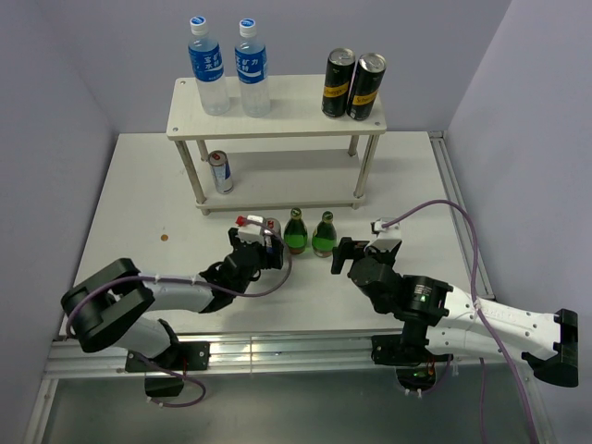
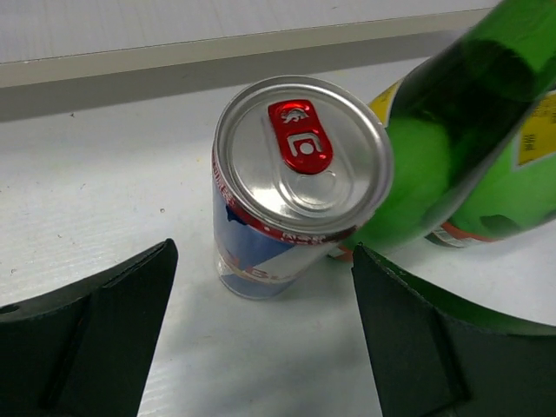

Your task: Place and organize the beverage onto the shelf

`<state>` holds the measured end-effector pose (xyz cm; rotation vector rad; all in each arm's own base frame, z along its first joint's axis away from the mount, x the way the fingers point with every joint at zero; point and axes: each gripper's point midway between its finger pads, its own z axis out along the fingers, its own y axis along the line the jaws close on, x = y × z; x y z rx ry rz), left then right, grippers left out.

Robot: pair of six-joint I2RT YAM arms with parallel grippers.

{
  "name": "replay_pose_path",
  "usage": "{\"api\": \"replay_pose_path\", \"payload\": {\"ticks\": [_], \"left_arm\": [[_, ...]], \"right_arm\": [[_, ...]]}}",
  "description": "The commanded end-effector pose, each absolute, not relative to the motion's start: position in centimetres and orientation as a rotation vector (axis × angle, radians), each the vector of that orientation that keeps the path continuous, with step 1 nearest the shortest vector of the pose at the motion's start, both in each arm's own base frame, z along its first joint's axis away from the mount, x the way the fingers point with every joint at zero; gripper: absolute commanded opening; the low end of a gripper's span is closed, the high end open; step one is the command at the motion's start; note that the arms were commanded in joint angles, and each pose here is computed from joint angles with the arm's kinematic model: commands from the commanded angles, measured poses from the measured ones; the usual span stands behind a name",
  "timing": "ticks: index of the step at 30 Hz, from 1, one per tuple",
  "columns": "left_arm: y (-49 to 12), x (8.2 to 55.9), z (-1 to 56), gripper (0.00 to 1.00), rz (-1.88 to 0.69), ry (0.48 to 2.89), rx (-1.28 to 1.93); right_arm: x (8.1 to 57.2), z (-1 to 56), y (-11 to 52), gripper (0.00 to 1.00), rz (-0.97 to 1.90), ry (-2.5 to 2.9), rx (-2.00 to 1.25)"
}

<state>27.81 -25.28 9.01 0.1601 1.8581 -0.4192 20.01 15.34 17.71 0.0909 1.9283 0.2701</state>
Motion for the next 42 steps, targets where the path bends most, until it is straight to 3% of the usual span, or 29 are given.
{"api": "replay_pose_path", "payload": {"ticks": [1,9,10,11,12,13,15,16,23,30,42], "left_arm": [[-26.3,29.7,11.3,0.88,-0.417,1.763,0.094],[-27.5,32.6,10.2,0.84,-0.328,1.745,0.079],[-27.4,33.3,9.9,0.78,-0.319,1.745,0.068],[-27.5,33.6,9.8,0.70,-0.319,1.744,0.067],[-27.6,33.9,9.5,0.44,-0.321,1.753,0.075],[-27.3,34.5,9.1,0.29,-0.305,1.761,0.061],[-27.0,35.0,9.2,0.07,-0.297,1.756,0.046],[-26.9,35.2,9.5,0.00,-0.295,1.751,0.037],[-25.9,36.7,14.0,0.00,-0.251,1.689,0.020],[-23.6,41.4,19.0,0.00,-0.236,1.637,-0.043],[-21.4,48.4,20.0,0.00,-0.148,1.627,-0.088]], "right_arm": [[20.0,17.6,15.3,0.97,0.278,1.920,0.114],[20.0,17.4,15.4,0.97,0.281,1.924,0.105],[20.0,17.5,15.5,0.97,0.280,1.923,0.103],[20.0,17.5,15.5,0.97,0.283,1.923,0.104],[20.0,17.5,15.5,0.97,0.280,1.924,0.104],[20.0,17.5,15.6,0.97,0.285,1.924,0.104],[20.0,17.4,15.6,0.97,0.278,1.927,0.099],[20.0,17.4,15.6,0.97,0.277,1.926,0.100],[20.1,17.2,15.8,0.97,0.271,1.932,0.091],[20.1,17.2,15.9,0.97,0.269,1.933,0.085],[20.0,17.2,15.6,0.97,0.268,1.933,0.096]]}}
